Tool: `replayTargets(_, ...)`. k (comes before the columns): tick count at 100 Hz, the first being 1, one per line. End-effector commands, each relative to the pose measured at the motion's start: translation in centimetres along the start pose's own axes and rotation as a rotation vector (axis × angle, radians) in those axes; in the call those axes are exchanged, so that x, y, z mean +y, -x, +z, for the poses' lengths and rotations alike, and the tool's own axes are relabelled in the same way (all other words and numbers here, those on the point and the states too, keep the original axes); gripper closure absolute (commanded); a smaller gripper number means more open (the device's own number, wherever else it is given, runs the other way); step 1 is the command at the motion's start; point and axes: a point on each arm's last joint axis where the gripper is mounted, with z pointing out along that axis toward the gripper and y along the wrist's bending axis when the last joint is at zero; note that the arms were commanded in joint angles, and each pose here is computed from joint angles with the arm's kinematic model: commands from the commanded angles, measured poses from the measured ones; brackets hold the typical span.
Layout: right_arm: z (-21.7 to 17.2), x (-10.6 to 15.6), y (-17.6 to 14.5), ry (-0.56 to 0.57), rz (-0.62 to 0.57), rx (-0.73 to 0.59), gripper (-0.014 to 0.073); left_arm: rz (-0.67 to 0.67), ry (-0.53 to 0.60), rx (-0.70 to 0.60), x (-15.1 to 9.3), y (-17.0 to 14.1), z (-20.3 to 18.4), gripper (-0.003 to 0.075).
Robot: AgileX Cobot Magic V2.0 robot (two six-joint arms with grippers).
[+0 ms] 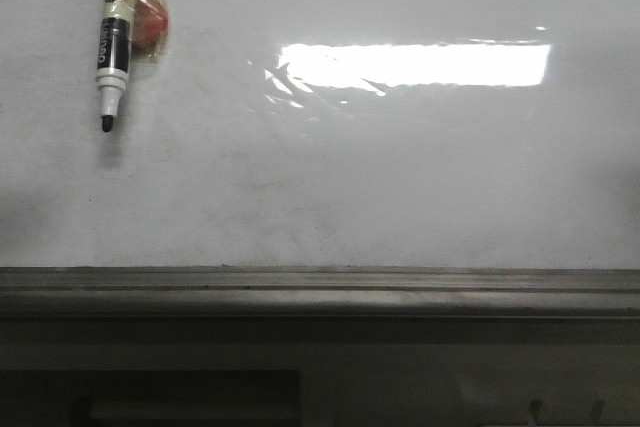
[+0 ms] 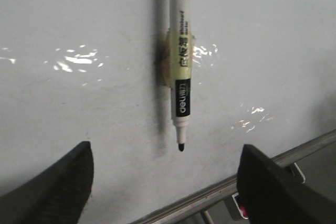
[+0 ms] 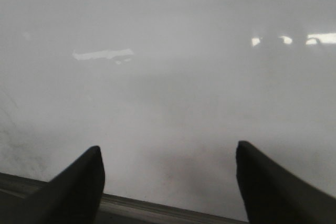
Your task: Write number 6 on whiteboard
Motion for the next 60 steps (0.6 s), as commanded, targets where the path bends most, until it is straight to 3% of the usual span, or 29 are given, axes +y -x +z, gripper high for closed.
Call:
replayTargets(1, -0.4, 0.2, 1.5, -0.004, -0.003, -0.077, 0.0127, -0.016, -0.022, -0.086, -0.6, 1.9, 1.1, 0.0196)
replayTargets(39, -0.4, 0.2, 1.5, -0.004, -0.007, -0.077, 0.0127, 0.055, 0.022, -0.017, -1.1, 3.6, 7.4, 0.02)
replayTargets(60, -0.4, 0.2, 1.5, -0.004, -0.02, -0.076, 0.0128, 0.056, 0.043, 0.02, -0.7, 3.3, 8.7, 0.0325)
